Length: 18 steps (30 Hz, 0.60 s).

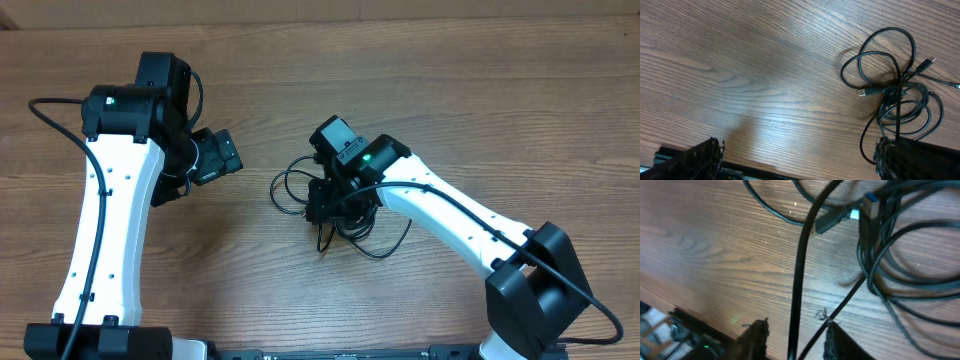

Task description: Untangle cables

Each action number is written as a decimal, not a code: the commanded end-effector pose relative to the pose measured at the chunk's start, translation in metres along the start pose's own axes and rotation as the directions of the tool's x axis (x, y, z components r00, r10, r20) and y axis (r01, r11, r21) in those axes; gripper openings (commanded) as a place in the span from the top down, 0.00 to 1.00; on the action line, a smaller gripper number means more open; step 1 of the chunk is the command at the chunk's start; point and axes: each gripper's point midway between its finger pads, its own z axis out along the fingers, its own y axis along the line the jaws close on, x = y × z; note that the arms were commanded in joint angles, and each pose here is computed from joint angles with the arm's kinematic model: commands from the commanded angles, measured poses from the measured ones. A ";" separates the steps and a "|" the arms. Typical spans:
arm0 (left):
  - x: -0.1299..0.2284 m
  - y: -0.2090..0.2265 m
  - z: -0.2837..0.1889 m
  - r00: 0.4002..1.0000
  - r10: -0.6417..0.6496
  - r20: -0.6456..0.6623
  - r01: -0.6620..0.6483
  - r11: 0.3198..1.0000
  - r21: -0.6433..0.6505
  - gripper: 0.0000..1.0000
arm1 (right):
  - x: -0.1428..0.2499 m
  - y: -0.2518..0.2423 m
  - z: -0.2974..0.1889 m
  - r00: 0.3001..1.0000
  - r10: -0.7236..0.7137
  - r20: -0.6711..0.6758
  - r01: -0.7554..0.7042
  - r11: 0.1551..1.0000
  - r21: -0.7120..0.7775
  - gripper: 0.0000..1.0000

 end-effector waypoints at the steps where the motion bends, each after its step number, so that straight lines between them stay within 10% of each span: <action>1: -0.004 0.003 0.000 1.000 0.004 0.009 -0.004 1.000 -0.016 0.01 | -0.005 -0.003 0.000 1.000 0.002 0.025 -0.002 1.000 0.017 0.78; 4: -0.004 0.003 0.000 1.000 0.004 0.009 -0.004 1.000 -0.015 0.00 | -0.007 -0.001 0.000 0.999 -0.002 0.035 0.002 1.000 0.010 0.96; 18: -0.004 0.003 0.000 1.000 0.004 0.009 -0.004 1.000 -0.016 0.00 | -0.027 0.052 -0.082 0.971 -0.145 0.193 0.167 0.980 -0.106 0.96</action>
